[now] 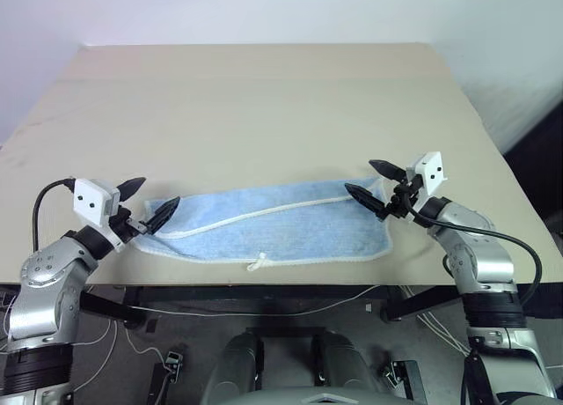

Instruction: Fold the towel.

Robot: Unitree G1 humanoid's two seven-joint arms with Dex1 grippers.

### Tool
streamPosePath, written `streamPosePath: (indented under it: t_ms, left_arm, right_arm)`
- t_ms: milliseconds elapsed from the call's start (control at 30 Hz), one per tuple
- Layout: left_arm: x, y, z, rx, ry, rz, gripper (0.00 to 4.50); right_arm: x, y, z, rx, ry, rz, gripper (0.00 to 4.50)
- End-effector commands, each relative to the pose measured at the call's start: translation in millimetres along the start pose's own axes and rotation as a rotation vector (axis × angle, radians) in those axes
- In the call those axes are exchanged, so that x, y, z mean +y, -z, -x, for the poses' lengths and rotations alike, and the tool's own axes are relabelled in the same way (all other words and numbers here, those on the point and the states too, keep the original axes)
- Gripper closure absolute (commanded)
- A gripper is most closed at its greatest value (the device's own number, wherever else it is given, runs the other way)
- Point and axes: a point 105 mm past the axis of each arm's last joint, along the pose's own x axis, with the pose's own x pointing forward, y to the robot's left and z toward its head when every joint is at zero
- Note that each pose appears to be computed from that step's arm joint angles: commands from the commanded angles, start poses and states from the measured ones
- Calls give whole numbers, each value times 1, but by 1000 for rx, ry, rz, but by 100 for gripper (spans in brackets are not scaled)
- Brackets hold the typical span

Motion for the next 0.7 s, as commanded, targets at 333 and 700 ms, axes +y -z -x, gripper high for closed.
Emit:
streamPosePath:
  t_ms: [333, 700]
  left_arm:
    - [2, 4, 9, 28, 31, -29, 2]
    - [24, 16, 34, 153, 96, -180, 2]
  right_arm:
    - [8, -8, -2, -55, -3, 13, 0]
    - [10, -5, -18, -73, -19, 2, 0]
